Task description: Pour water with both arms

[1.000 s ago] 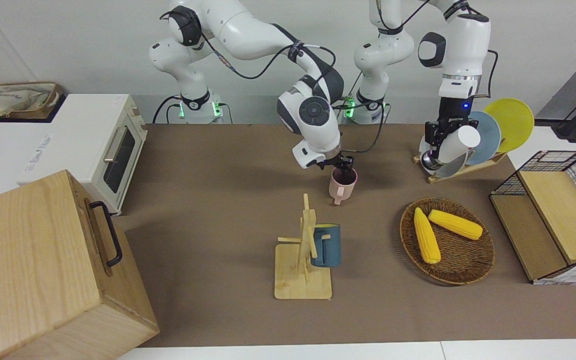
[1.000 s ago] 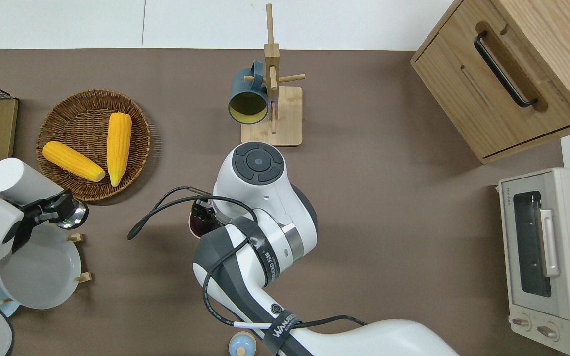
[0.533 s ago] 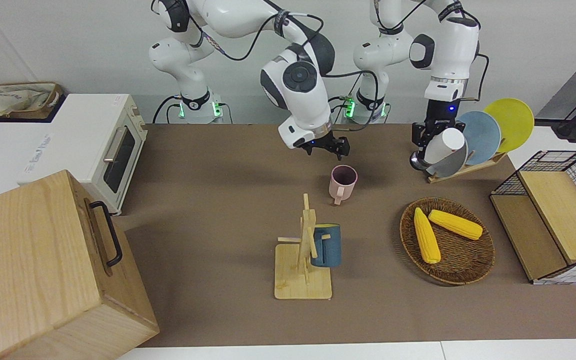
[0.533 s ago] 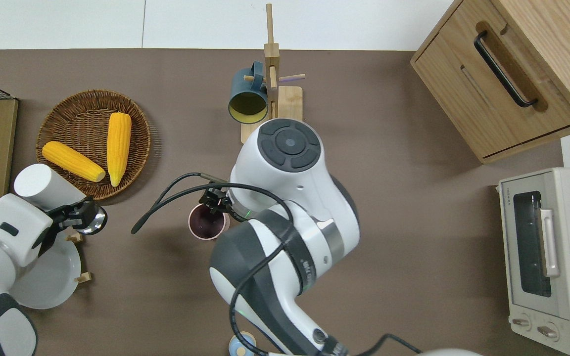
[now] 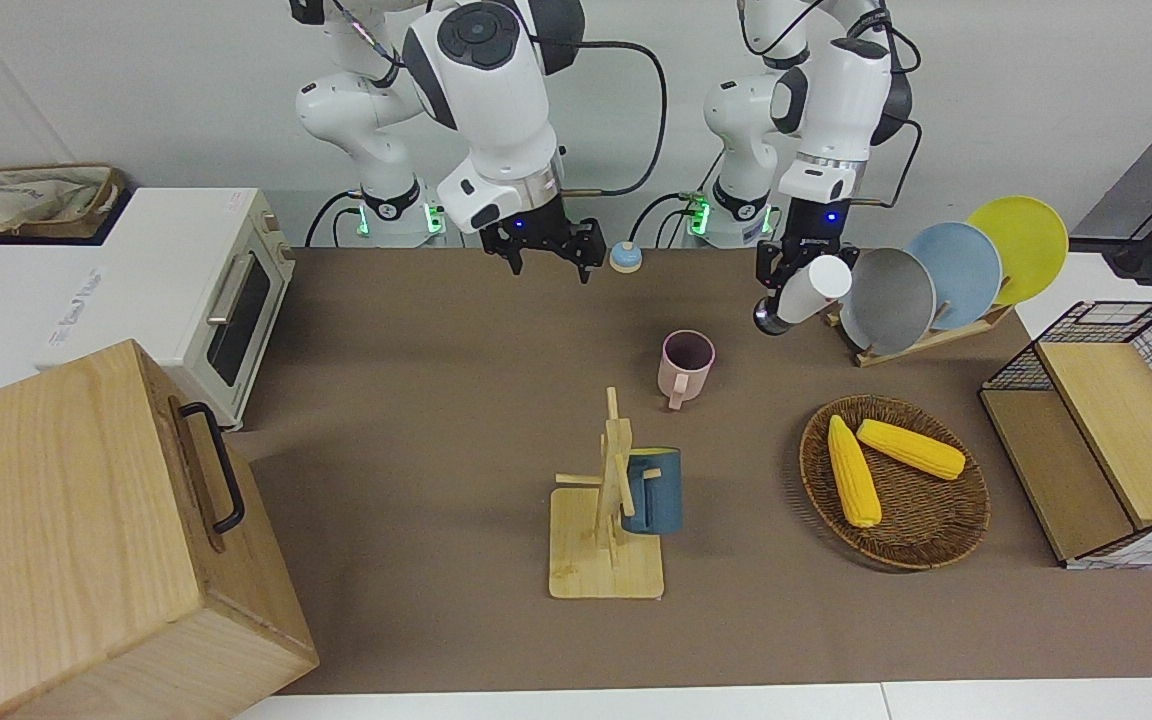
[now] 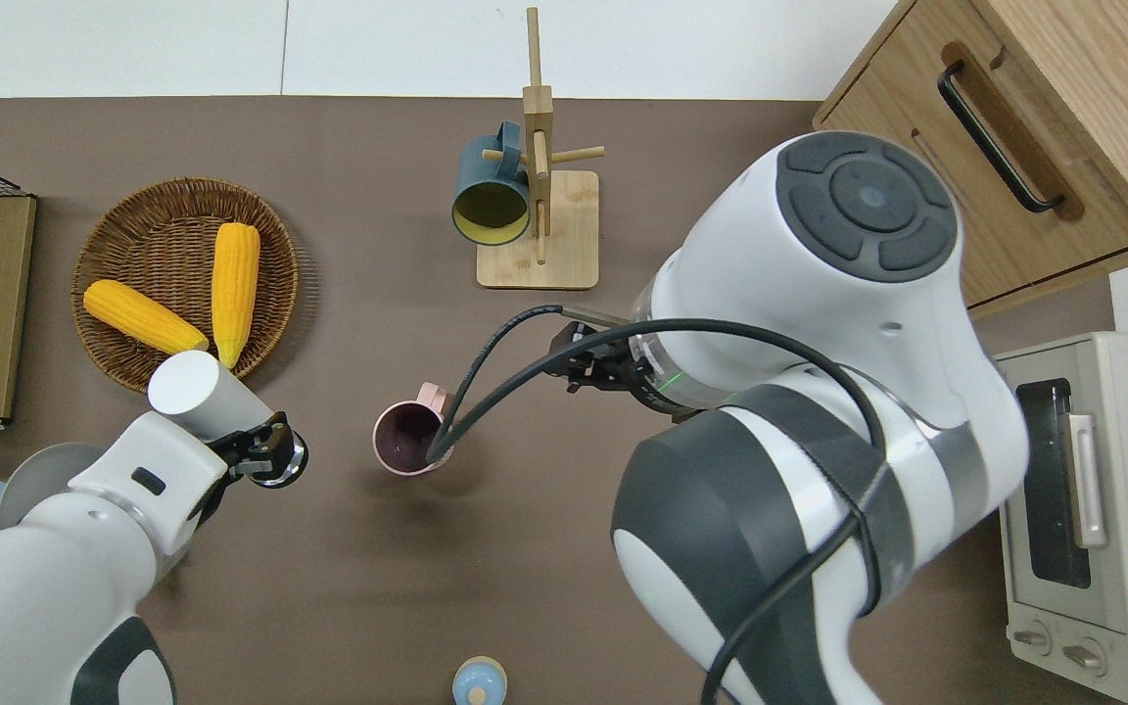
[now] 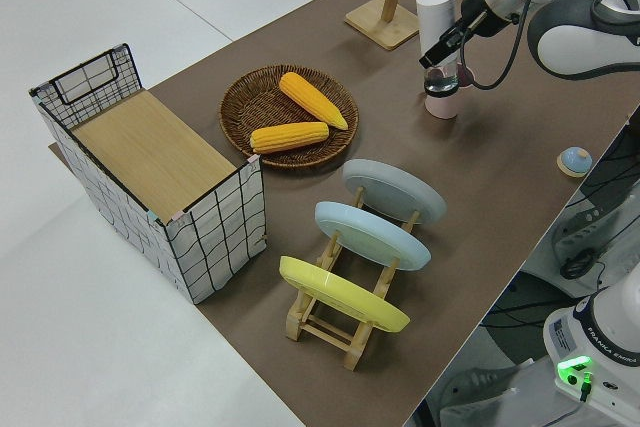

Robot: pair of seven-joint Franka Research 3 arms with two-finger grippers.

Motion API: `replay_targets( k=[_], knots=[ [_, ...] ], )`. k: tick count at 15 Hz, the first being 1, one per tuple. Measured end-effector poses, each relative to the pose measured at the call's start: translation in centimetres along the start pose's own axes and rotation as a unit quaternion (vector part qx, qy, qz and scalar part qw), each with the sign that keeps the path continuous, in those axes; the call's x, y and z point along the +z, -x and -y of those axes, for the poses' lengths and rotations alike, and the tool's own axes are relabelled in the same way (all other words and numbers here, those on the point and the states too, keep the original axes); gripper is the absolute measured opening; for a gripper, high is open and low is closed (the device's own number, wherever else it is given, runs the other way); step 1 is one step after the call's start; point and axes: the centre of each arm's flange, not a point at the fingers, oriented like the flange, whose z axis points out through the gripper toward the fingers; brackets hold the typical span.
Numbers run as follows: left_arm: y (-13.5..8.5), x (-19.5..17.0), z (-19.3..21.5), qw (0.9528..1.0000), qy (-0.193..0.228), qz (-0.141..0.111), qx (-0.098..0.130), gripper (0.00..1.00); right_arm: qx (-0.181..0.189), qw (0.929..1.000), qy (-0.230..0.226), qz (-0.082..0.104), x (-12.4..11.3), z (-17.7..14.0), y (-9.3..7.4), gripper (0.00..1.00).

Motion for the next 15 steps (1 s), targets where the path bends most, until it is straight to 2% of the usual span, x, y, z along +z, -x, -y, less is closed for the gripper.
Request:
replay_targets(
  k=[3, 7, 9, 15],
  knots=[
    [1.8, 0.0, -1.9, 0.9999, 0.005, 0.005, 0.008, 0.64, -0.046, 0.9985, 0.027, -0.011, -2.3, -4.1, -1.5, 1.0],
    [4.3, 0.4, -4.9, 0.9996, 0.015, 0.017, 0.019, 0.64, -0.084, 0.9954, 0.044, -0.015, -6.0, -12.7, -5.0, 1.0],
    [5.6, 0.5, -6.1, 0.9994, 0.013, 0.022, 0.025, 0.64, -0.107, 0.9931, 0.044, -0.013, -7.6, -16.8, -6.0, 1.0],
    [8.4, 0.8, -7.4, 0.9989, 0.006, 0.03, 0.036, 0.64, -0.166, 0.9836, 0.066, -0.025, -10.3, -24.2, -6.4, 1.0]
  ],
)
